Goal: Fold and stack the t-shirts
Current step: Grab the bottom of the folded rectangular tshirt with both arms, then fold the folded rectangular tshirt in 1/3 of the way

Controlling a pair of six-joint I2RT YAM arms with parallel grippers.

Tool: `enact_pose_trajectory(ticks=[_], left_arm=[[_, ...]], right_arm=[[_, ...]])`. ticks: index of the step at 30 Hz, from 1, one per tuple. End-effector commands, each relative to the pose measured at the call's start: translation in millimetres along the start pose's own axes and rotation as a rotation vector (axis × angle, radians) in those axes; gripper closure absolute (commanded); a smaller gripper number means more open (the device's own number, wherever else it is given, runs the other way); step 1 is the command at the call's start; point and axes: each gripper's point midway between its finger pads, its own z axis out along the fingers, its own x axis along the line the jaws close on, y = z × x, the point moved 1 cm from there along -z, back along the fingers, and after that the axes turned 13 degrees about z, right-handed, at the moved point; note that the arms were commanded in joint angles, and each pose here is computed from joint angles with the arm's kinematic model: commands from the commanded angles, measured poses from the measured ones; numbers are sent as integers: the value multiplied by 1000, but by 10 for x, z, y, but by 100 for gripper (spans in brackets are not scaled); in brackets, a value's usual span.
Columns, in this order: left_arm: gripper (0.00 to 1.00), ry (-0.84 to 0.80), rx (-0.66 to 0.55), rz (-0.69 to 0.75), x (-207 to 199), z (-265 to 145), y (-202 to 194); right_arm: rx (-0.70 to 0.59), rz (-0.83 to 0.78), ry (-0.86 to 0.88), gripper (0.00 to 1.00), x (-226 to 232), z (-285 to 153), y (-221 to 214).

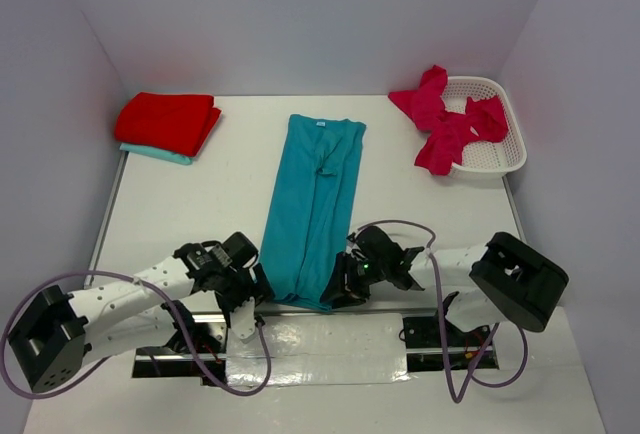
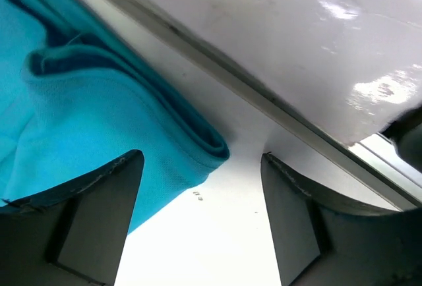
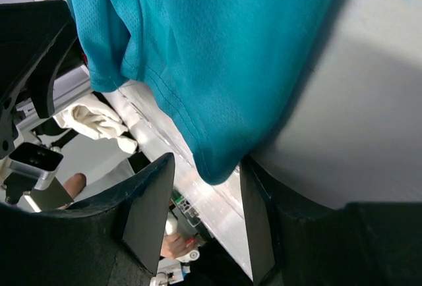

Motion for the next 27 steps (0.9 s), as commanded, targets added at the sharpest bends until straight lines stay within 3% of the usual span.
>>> enact_pose_trajectory(ticks=[1, 5, 9, 12, 13, 14, 19, 21, 24, 27], left_arm=[[17, -13, 9, -89, -15, 69, -50], [28, 7, 50, -116, 133, 97, -186], [41, -15, -3, -142, 141, 147, -126], [74, -3, -37, -154, 188, 219, -35], [95, -6, -33, -160, 204, 223, -28], [99, -10, -26, -187, 202, 219, -39], [100, 74, 30, -343, 470, -91, -171], [100, 91, -5, -492, 495, -263, -249], [100, 174, -38, -620, 876, -658, -506], [100, 166, -73, -768, 923, -758, -695]], right_arm=[[-84, 22, -210, 47, -522, 27, 139], [-75, 23, -209, 47, -499, 40, 136], [-74, 40, -197, 52, -518, 47, 128], [-59, 38, -184, 82, -459, 75, 124], [-56, 35, -183, 98, -451, 75, 121], [-55, 31, -180, 100, -431, 67, 118], [-116, -51, -198, 100, -170, -161, 238], [-148, -102, -146, 100, 55, -307, 339], [-219, -105, -71, 100, 362, -585, 682], [-289, -100, -132, 100, 361, -735, 1072]])
